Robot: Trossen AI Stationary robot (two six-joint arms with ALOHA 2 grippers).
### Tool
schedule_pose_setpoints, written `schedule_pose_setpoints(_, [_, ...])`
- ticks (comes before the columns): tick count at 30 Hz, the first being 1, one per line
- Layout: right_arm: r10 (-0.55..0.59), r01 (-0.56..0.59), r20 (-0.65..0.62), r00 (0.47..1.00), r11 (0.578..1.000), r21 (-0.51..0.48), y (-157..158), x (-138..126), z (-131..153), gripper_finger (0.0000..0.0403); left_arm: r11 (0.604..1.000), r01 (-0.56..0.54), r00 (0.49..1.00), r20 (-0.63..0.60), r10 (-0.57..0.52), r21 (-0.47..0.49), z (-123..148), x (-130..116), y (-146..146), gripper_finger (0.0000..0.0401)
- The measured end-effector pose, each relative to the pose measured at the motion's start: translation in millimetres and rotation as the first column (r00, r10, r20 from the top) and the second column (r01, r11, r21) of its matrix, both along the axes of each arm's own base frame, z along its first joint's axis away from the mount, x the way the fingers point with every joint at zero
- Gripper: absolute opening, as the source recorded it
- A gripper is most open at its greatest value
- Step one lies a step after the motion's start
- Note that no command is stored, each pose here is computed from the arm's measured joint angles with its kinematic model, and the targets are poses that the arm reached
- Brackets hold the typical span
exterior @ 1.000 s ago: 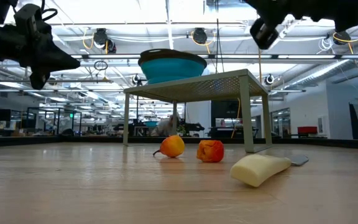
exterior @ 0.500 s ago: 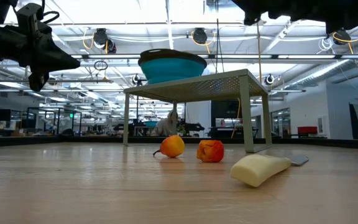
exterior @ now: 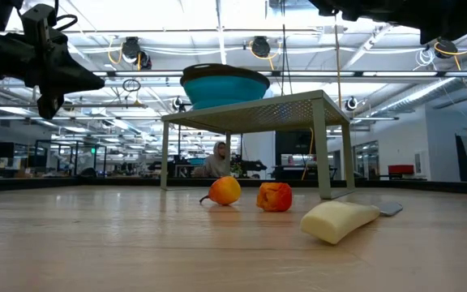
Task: Pick & Place Fruit
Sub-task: Put the peach into the blue strainer bowl on the shelf
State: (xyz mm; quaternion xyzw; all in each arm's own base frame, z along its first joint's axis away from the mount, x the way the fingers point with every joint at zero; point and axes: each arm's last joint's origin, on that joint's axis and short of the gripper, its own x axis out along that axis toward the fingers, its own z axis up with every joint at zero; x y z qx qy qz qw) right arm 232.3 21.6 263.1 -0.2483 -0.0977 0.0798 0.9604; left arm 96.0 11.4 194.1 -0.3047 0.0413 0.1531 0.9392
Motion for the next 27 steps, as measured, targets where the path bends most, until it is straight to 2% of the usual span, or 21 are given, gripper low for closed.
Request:
schedule_pose_setpoints(5, [0.005,-0.004,-0.005,1.000,1.000,0.030,0,0,0,0.0125,1.000,0.000,1.000,0.000,0.000,0.000,0,0,0,0.0021])
schedule_pose_setpoints(9, [0.031,-0.022,-0.039,0.999,0.977,0.212,-2,0,0,0.0125,1.000,0.001,1.000,-0.002,-0.001,0.007,0,0,0,0.0021])
schedule_pose_setpoints(13, [0.052,-0.027,-0.052,0.997,0.915,0.402,-6,0,2,0.0125,1.000,0.001,1.000,-0.002,-0.001,0.007,0,0,0,0.0021])
schedule_pose_setpoints(15, [0.040,-0.013,-0.046,0.998,0.872,0.489,-9,0,3,0.0125,1.000,0.001,1.000,-0.002,-0.001,0.007,0,0,0,0.0021])
schedule_pose_setpoints(18, [0.002,0.022,-0.037,0.999,0.784,0.620,-15,0,5,0.0125,1.000,0.001,1.000,0.000,-0.001,0.007,0,0,0,0.0021])
schedule_pose_setpoints(23, [-0.009,0.025,-0.025,1.000,0.641,0.767,-25,0,7,0.0125,1.000,0.000,1.000,0.003,0.000,0.004,0,0,0,0.0021])
schedule_pose_setpoints(27, [0.003,0.017,-0.021,1.000,0.491,0.871,-33,-1,8,0.0125,1.000,-0.004,1.000,0.022,0.004,0.002,2,0,0,0.0021])
